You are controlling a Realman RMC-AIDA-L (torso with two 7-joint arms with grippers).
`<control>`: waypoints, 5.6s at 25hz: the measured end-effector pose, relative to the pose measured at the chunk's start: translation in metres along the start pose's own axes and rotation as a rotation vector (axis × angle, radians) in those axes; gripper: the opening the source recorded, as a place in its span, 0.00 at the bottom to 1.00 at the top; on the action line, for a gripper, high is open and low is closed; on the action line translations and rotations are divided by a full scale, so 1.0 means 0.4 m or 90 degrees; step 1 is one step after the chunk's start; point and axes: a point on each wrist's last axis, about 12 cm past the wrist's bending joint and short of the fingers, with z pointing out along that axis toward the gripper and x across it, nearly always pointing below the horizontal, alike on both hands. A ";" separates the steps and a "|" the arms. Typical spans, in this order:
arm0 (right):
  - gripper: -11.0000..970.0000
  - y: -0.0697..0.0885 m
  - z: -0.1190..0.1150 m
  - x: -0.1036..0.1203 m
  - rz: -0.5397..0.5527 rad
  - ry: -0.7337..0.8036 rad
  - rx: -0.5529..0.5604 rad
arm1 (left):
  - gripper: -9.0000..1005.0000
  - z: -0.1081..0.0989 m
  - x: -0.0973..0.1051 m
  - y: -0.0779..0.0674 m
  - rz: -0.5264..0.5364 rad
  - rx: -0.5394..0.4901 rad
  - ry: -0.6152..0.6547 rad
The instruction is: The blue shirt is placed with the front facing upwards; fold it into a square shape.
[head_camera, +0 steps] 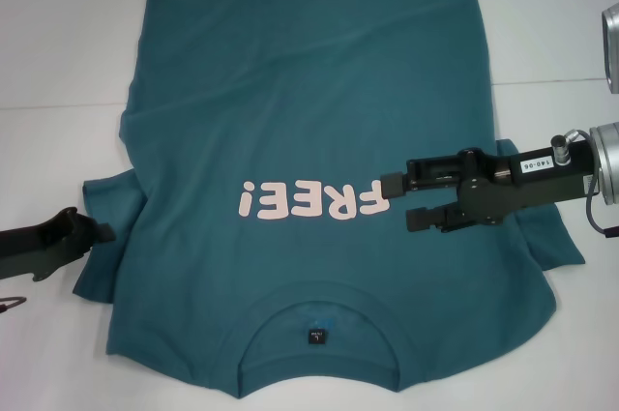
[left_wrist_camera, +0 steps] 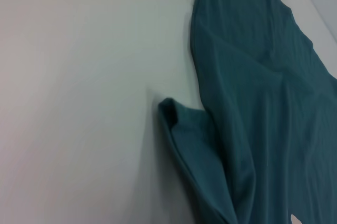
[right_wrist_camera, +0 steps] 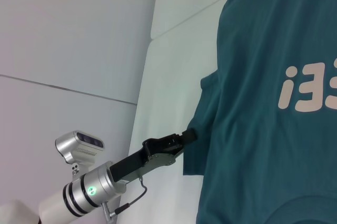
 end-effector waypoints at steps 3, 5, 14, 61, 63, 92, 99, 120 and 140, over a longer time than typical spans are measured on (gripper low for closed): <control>0.94 -0.001 -0.001 0.001 0.002 -0.002 -0.001 | 0.16 -0.007 -0.002 0.000 0.007 0.000 -0.004; 0.94 -0.002 -0.002 0.002 0.003 -0.003 -0.001 | 0.11 -0.014 -0.007 0.001 0.010 -0.001 -0.009; 0.94 -0.005 -0.003 0.003 0.005 -0.004 0.000 | 0.02 -0.054 -0.074 0.006 0.068 -0.052 -0.015; 0.94 -0.010 0.005 0.010 0.011 -0.005 -0.001 | 0.03 0.011 -0.073 -0.215 0.138 0.021 0.089; 0.94 -0.012 0.004 0.012 0.012 -0.005 -0.001 | 0.03 0.021 -0.069 -0.215 0.133 0.020 0.086; 0.93 -0.016 0.002 0.013 0.015 -0.009 0.002 | 0.27 0.091 -0.021 -0.258 0.154 0.070 0.125; 0.93 -0.018 0.001 0.013 0.015 -0.012 0.004 | 0.58 0.053 -0.048 -0.234 0.144 0.077 0.086; 0.93 -0.019 0.001 0.013 0.016 -0.012 0.006 | 0.83 0.030 -0.088 -0.093 0.049 -0.063 -0.013; 0.93 -0.025 -0.004 0.018 0.020 -0.015 0.007 | 0.83 0.084 -0.070 -0.099 0.071 -0.092 -0.021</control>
